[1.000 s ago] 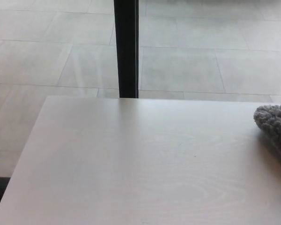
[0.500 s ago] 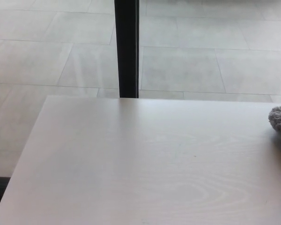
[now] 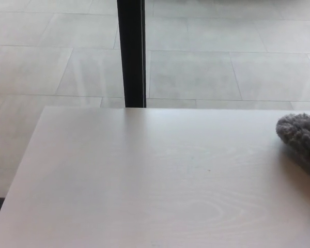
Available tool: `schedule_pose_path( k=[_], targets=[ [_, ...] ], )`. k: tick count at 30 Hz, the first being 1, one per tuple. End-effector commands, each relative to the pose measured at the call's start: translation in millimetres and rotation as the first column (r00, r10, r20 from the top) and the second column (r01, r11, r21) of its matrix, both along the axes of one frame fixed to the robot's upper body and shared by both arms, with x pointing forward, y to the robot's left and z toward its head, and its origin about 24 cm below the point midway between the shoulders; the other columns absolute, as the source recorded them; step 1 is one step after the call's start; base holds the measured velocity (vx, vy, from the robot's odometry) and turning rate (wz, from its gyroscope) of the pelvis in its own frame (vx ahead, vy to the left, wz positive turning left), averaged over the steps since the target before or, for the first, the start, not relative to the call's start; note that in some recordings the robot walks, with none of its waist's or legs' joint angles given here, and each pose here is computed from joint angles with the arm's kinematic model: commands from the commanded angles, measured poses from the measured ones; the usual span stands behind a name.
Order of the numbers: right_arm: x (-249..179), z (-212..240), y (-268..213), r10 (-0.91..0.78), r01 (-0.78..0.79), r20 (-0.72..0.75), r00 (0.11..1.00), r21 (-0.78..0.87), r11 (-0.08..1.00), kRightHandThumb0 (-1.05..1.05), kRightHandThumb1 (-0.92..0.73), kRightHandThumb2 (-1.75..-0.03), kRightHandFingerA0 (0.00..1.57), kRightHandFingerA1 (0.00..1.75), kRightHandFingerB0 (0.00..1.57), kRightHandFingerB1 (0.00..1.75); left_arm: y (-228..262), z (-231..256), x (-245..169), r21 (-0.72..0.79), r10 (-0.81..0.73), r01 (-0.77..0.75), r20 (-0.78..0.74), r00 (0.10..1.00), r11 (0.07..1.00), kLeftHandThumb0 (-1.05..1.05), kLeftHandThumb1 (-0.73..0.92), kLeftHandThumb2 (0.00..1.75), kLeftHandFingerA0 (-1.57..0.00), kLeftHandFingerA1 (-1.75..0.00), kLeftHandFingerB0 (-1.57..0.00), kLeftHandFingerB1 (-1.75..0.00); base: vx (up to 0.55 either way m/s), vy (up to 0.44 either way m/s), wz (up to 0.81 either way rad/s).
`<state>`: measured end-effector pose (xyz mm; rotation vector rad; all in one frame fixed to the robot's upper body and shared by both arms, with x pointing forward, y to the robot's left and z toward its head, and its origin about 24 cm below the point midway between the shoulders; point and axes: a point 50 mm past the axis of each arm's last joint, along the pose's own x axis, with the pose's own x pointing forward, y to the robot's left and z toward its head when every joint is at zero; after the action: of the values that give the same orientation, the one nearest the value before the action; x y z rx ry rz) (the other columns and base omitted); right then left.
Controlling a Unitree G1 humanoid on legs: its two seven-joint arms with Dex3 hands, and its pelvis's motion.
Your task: The robot uses its right hand to pick up the duster kept in the middle of the desk and use it to wipe the desk by swiping its surface twice
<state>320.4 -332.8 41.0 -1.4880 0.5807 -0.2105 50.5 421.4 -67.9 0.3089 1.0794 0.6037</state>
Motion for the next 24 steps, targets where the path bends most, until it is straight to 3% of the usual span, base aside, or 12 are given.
schedule_pose_path(
  k=[1,6,7,9,11,12,13,15,16,22,23,24],
  targets=[
    [3.1,26.9,-3.0,0.175,-0.166,-0.035,0.984,0.185,0.969,-1.05,-0.92,-0.71,0.0,0.0,0.0,0.0,4.3,3.6,-3.7,0.007,0.017,-0.017,0.01,1.0,1.0,-0.48,0.7,0.61,-0.73,-0.67,-0.64,-0.53,0.0,0.0,0.0],
    [-5.1,48.5,-12.2,0.2,-0.204,0.04,0.979,0.163,0.965,-1.05,-0.92,-0.77,0.0,0.0,0.0,0.0,4.4,3.7,-5.1,0.016,-0.005,0.005,-0.006,1.0,1.0,-0.49,0.71,0.61,-0.74,-0.67,-0.63,-0.52,0.0,0.0,0.0],
    [-10.1,60.1,-18.9,0.197,-0.21,0.096,0.976,0.153,0.966,-1.05,-0.74,-1.17,0.0,0.17,0.0,0.0,3.2,2.4,-4.4,0.004,0.01,-0.01,0.001,1.0,1.0,-0.48,0.7,0.61,-0.74,-0.67,-0.63,-0.53,0.0,0.0,0.0],
    [-17.5,72.5,-26.7,0.186,-0.199,0.106,0.977,0.129,0.972,-1.05,-0.92,-0.74,0.0,0.0,0.0,0.0,2.8,2.1,-3.0,0.009,-0.001,0.001,-0.009,1.0,1.0,-0.49,0.7,0.61,-0.74,-0.66,-0.64,-0.53,0.0,0.0,0.0],
    [-30.5,87.7,-40.5,0.161,-0.186,0.171,0.972,0.144,0.972,-1.05,-0.78,-1.22,0.0,0.19,0.0,0.01,1.2,0.1,-3.6,0.011,-0.013,0.014,-0.038,0.999,1.0,-0.49,0.7,0.61,-0.74,-0.63,-0.65,-0.5,0.0,0.0,0.0],
    [-34.7,91.2,-44.2,0.15,-0.179,0.186,0.971,0.151,0.972,-0.99,-0.92,-0.8,0.0,0.0,0.0,0.0,1.1,0.1,-3.1,0.011,-0.012,0.012,-0.036,0.999,1.0,-0.48,0.69,0.61,-0.72,-0.63,-0.62,-0.5,0.0,0.0,0.0],
    [-43.2,96.5,-52.9,0.117,-0.159,0.233,0.965,0.171,0.972,-1.05,-0.78,-1.22,0.0,0.19,0.0,0.02,0.6,-0.1,-1.5,0.004,-0.007,0.007,-0.024,1.0,1.0,-0.49,0.7,0.61,-0.72,-0.63,-0.64,-0.52,0.0,0.0,0.0],
    [-54.0,101.4,-62.3,0.07,-0.139,0.286,0.956,0.23,0.963,-1.01,-0.92,-0.72,0.0,0.0,0.0,0.0,-0.1,-0.1,-0.4,-0.006,-0.006,0.006,-0.003,1.0,1.0,-0.5,0.7,0.61,-0.7,-0.63,-0.6,-0.52,0.0,0.0,0.0],
    [-57.9,102.7,-64.9,0.057,-0.137,0.303,0.951,0.249,0.959,-1.05,-0.79,-1.2,0.0,0.21,0.0,0.06,-0.1,-0.1,0.1,-0.007,-0.006,0.006,-0.003,1.0,1.0,-0.5,0.69,0.61,-0.69,-0.65,-0.61,-0.54,0.0,0.0,0.0],
    [-134.9,99.2,-112.7,-0.281,-0.009,0.577,0.767,0.448,0.894,-1.0,-0.8,-1.2,0.0,0.43,0.05,0.22,0.2,0.1,-2.0,-0.006,0.0,0.0,0.004,1.0,1.0,-0.49,0.69,0.61,-0.68,-0.61,-0.6,-0.51,0.0,0.0,0.0],
    [-151.3,90.4,-122.4,-0.392,0.042,0.604,0.694,0.51,0.859,-0.94,-0.71,-1.12,1.08,1.3,0.02,0.42,0.1,-0.1,-2.3,-0.002,0.0,0.0,-0.001,1.0,1.0,-0.5,0.7,0.61,-0.73,-0.64,-0.62,-0.52,0.0,0.0,0.0],
    [-178.3,75.0,-134.9,-0.549,0.114,0.618,0.563,0.599,0.792,-0.94,-0.71,-1.12,1.08,1.3,0.02,0.42,0.1,-0.4,-2.6,0.005,-0.001,0.001,-0.009,1.0,1.0,-0.5,0.7,0.61,-0.73,-0.64,-0.62,-0.52,0.0,0.0,0.0]
  ],
)
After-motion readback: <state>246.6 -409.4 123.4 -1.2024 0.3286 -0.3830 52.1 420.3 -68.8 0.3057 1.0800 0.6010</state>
